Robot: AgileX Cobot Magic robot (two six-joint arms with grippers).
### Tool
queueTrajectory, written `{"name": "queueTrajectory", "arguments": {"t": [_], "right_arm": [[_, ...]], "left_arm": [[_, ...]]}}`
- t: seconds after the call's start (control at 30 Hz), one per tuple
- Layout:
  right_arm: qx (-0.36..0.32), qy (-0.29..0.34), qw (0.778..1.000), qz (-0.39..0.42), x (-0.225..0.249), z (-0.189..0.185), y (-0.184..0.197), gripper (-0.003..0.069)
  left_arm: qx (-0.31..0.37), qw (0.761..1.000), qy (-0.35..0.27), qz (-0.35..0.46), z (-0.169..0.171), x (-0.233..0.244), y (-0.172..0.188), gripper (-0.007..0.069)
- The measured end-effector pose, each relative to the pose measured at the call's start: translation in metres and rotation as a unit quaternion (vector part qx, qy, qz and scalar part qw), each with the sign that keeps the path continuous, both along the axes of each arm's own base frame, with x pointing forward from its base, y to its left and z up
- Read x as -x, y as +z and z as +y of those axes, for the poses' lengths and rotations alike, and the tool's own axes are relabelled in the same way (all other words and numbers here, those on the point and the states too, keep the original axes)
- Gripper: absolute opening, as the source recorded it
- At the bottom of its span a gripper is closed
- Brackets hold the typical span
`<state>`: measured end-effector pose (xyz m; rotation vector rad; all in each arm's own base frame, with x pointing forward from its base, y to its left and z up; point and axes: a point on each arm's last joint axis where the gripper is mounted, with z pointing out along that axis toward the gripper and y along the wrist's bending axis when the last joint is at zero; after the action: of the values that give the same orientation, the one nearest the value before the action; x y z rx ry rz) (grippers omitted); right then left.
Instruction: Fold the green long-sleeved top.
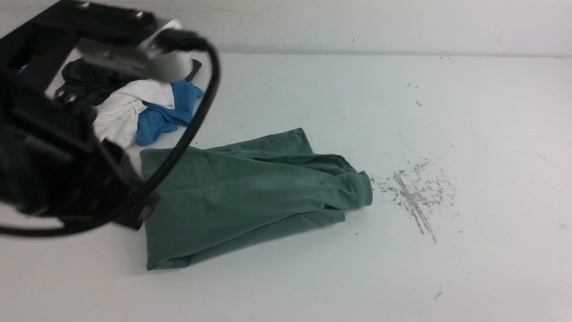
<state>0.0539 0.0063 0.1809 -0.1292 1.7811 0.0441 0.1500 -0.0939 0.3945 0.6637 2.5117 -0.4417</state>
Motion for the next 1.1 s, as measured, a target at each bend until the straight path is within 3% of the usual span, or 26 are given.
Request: {"name": "queueTrajectory", "arguments": {"t": [0.17, 0.27, 0.37, 0.4, 0.47, 0.5, 0.6, 0.73, 1.1], "right_arm": [[-0.02, -0.004, 1.0, 0.002, 0.0, 0.0, 0.0, -0.0014], [-0.023, -0.005, 1.0, 0.002, 0.0, 0.0, 0.0, -0.0014], [-0.023, -0.005, 1.0, 0.002, 0.0, 0.0, 0.0, -0.0014], [-0.023, -0.005, 1.0, 0.002, 0.0, 0.0, 0.0, -0.0014], [-0.024, -0.005, 1.0, 0.003, 0.0, 0.0, 0.0, -0.0014], [-0.024, -0.005, 1.0, 0.003, 0.0, 0.0, 0.0, -0.0014], [-0.025, -0.005, 1.0, 0.003, 0.0, 0.0, 0.0, -0.0014], [-0.025, -0.005, 1.0, 0.003, 0.0, 0.0, 0.0, -0.0014], [-0.025, -0.005, 1.0, 0.003, 0.0, 0.0, 0.0, -0.0014]], "left_arm": [[0.015, 0.999, 0.008, -0.029, 0.018, 0.036, -0.011, -0.0004], [0.072, 0.991, 0.032, -0.109, 0.031, 0.061, -0.027, -0.0004], [0.15, 0.963, 0.079, -0.208, 0.038, 0.067, -0.052, -0.0004], [0.15, 0.963, 0.079, -0.207, 0.038, 0.067, -0.052, -0.0004], [0.179, 0.94, 0.101, -0.27, 0.043, 0.067, -0.068, -0.0004], [0.2, 0.917, 0.117, -0.325, 0.047, 0.066, -0.083, -0.0004], [0.236, 0.879, 0.141, -0.389, 0.052, 0.065, -0.101, -0.0004], [0.252, 0.856, 0.157, -0.423, 0.055, 0.064, -0.12, -0.0004], [0.214, 0.887, 0.161, -0.377, 0.057, 0.066, -0.173, -0.0004]]}}
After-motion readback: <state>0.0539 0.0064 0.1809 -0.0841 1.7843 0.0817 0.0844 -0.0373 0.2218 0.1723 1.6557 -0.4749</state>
